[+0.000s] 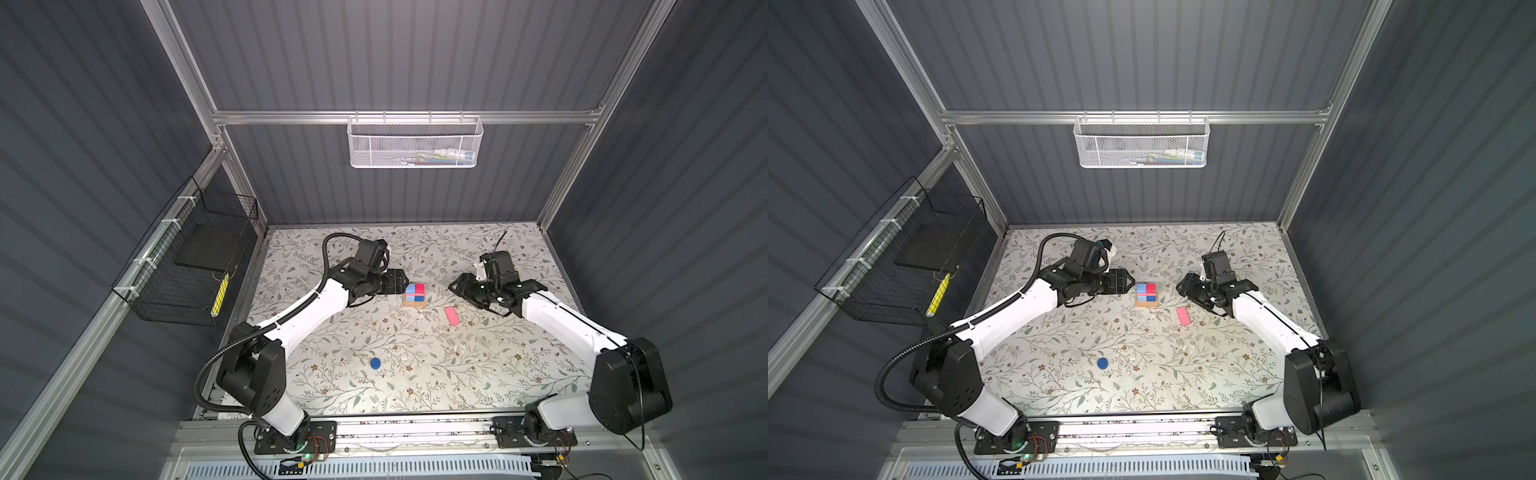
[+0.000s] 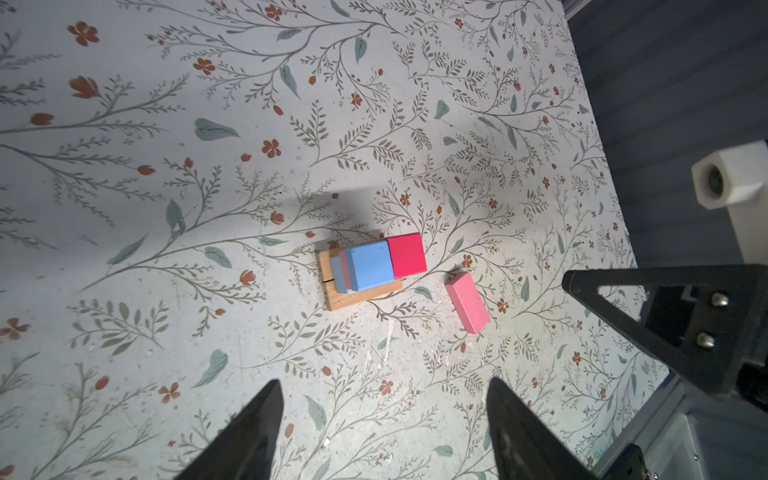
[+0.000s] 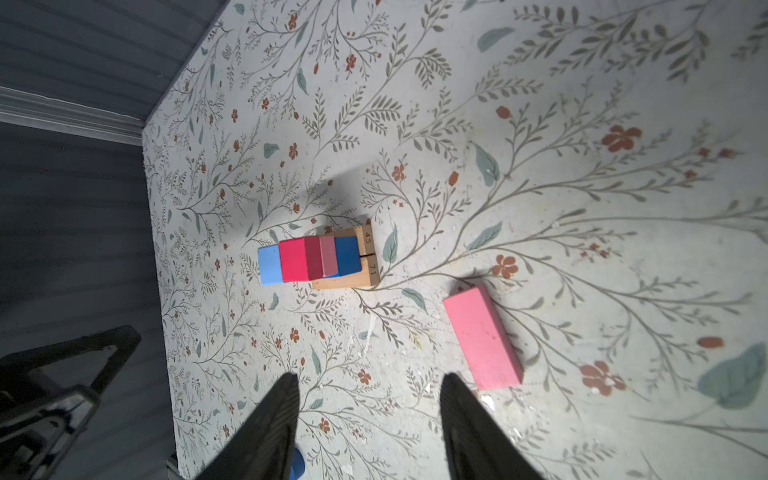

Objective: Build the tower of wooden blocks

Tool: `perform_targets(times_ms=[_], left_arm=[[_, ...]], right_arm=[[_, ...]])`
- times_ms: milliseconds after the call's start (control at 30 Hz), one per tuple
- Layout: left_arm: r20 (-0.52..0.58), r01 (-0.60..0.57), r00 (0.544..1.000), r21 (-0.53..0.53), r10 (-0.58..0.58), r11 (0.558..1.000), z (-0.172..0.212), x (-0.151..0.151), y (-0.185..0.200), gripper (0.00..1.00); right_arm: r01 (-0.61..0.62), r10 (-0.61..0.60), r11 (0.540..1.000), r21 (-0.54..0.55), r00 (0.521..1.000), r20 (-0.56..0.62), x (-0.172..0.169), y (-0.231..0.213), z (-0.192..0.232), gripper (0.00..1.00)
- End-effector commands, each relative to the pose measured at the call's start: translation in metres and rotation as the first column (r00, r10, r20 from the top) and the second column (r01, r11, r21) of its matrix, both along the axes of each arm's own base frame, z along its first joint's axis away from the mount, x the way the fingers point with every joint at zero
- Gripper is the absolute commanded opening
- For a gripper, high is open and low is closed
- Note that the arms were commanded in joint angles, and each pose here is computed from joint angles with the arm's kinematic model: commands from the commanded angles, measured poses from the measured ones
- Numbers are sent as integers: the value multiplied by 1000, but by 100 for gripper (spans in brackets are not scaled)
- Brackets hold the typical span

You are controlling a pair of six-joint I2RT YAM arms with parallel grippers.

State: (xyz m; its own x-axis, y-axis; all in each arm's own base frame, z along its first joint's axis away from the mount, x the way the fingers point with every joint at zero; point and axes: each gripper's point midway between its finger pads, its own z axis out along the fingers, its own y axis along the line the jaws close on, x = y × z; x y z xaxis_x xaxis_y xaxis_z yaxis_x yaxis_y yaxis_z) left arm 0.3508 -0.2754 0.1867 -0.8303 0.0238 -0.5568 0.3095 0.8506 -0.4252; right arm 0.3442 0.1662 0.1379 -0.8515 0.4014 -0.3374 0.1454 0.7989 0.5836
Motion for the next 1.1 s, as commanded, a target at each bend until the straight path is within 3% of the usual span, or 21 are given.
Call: perform_targets(times_ms=[0,133,200,567,800,1067], left_arm=[[-4,-17,1000,71,17,997,6,4,16,77],[-46,-36,998,59,39,998,3,12,27,77],[-59,-45,997,43,47,998,3,17,32,77],[-39,-43,998,42,45,998,19,38,43,77],[-59,-47,997,43,49,998,12,42,45,77],[-66,-49,996,41,52,998,10,43,48,77]], right_arm=[[3,-6,999,-52,998,-55,-15,-11,-2,62],[52,-63,994,-93,992,-113,-29,-22,-10,80],[79,-92,992,-98,986,-137,-36,-24,-17,99],[89,-103,993,-74,971,-217,-49,9,-38,99],[89,-70,994,66,966,-247,-45,47,-52,99],[115,-94,992,58,954,-284,-41,52,-68,99]])
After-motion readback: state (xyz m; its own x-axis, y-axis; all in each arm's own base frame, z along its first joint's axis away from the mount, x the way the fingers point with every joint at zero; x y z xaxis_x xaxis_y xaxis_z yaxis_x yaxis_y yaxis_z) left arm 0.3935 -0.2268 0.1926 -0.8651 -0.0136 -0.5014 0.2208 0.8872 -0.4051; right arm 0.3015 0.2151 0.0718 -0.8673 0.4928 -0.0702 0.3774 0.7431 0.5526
